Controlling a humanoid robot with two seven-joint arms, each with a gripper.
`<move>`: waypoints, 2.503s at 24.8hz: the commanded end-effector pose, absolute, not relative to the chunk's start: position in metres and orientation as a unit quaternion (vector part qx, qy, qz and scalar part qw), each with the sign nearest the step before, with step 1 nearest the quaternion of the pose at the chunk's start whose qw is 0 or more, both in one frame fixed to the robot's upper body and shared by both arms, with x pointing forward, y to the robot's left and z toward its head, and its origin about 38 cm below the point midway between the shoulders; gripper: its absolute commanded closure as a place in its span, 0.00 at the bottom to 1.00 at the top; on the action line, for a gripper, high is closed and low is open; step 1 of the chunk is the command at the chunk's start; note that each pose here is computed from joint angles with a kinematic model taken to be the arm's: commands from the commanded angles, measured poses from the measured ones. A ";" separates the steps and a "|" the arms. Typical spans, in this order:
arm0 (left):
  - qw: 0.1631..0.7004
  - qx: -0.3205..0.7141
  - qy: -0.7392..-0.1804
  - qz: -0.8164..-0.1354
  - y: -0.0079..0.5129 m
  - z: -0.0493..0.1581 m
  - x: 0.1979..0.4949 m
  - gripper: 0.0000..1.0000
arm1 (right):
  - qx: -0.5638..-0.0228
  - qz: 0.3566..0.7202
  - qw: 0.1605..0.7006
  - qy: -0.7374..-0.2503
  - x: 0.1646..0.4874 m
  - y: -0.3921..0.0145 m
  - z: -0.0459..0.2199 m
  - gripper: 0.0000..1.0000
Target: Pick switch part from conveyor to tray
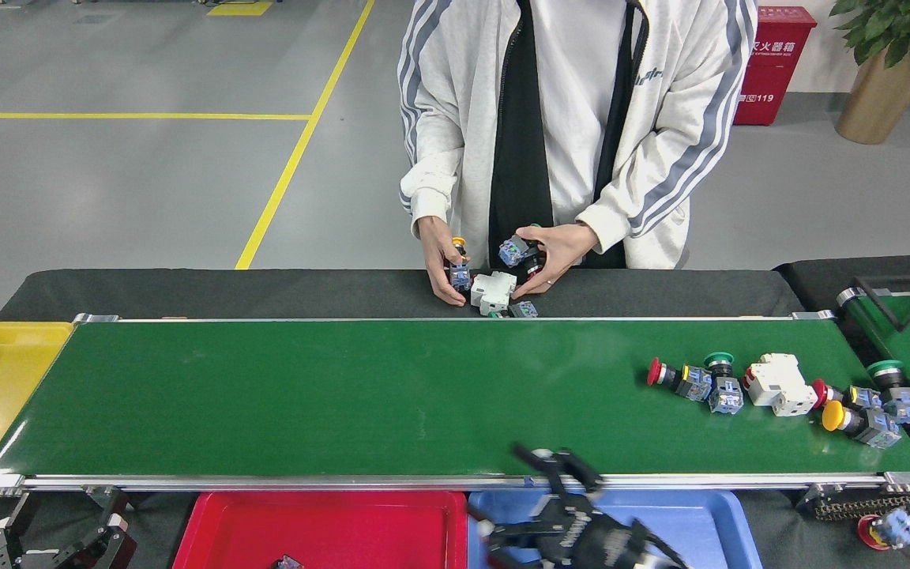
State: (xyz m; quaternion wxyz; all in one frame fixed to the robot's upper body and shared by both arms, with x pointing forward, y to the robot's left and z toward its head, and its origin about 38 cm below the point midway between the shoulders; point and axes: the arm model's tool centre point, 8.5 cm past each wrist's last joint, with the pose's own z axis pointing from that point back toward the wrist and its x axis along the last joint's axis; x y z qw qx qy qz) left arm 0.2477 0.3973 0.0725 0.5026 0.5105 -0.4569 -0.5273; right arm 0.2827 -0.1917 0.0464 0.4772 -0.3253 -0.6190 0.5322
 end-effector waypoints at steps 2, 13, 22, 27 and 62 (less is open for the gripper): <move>0.482 0.507 -0.469 -0.539 0.395 0.079 0.249 0.00 | -0.450 0.422 0.547 -0.567 0.269 -0.241 0.048 0.01; 0.477 0.501 -0.475 -0.543 0.391 0.079 0.249 0.00 | -0.470 0.403 0.608 -0.497 0.311 -0.258 0.063 0.01; 0.476 0.503 -0.476 -0.543 0.392 0.080 0.251 0.00 | -0.451 0.470 0.587 -0.481 0.365 -0.213 0.061 0.01; 0.475 0.504 -0.476 -0.542 0.392 0.081 0.252 0.00 | -0.437 0.489 0.579 -0.485 0.388 -0.182 0.061 0.01; 0.472 0.506 -0.476 -0.543 0.392 0.082 0.254 0.00 | -0.247 0.636 0.317 -0.659 0.406 -0.044 0.108 0.98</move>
